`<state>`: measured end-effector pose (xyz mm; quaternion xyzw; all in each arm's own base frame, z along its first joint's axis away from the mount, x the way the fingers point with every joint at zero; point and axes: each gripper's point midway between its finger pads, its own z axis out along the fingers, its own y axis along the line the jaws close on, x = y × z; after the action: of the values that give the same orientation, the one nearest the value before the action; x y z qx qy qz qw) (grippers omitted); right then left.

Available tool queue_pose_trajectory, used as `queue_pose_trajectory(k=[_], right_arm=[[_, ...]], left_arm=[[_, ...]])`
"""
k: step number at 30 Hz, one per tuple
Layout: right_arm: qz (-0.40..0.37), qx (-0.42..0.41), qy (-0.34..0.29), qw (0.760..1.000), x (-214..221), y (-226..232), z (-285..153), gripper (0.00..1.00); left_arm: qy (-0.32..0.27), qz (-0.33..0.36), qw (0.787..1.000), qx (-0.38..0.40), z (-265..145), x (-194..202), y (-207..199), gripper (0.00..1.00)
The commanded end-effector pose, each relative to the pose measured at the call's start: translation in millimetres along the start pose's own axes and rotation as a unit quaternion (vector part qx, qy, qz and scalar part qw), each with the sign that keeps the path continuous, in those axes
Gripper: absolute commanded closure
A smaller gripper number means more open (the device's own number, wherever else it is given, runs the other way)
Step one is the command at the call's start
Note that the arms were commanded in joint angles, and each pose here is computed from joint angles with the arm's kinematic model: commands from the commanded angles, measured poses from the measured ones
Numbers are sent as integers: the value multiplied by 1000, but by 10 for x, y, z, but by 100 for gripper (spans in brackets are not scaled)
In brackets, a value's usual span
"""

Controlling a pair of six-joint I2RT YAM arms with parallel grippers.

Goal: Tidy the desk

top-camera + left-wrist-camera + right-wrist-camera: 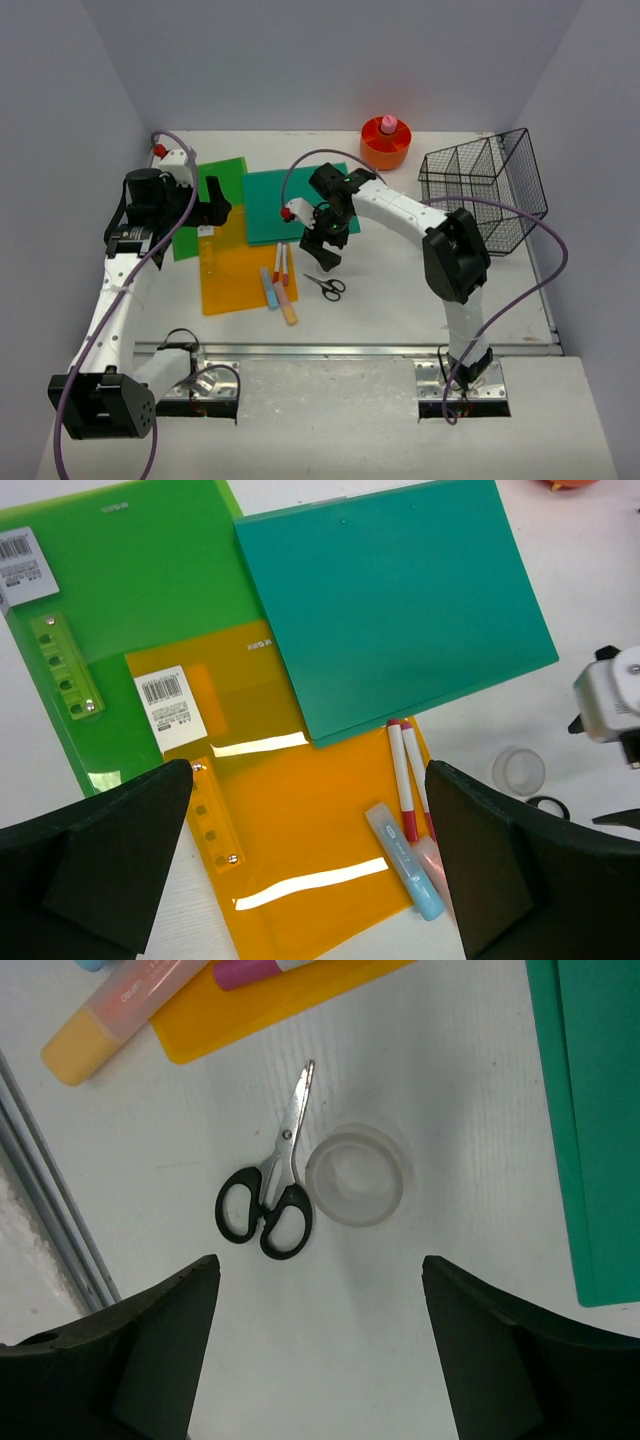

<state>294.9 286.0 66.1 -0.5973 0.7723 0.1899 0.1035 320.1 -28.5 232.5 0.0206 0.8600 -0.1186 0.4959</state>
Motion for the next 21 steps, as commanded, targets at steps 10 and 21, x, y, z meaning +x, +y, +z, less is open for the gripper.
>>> queue_pose_trajectory(k=[10, 21], right_arm=[[22, 41, 106, 993, 24, -77, 183, 9], [33, 52, 122, 991, 47, -42, 354, 8]], left_arm=[[-33, 3, 999, -24, -72, -78, 63, 0], [-27, 0, 999, -29, -52, -40, 90, 0]])
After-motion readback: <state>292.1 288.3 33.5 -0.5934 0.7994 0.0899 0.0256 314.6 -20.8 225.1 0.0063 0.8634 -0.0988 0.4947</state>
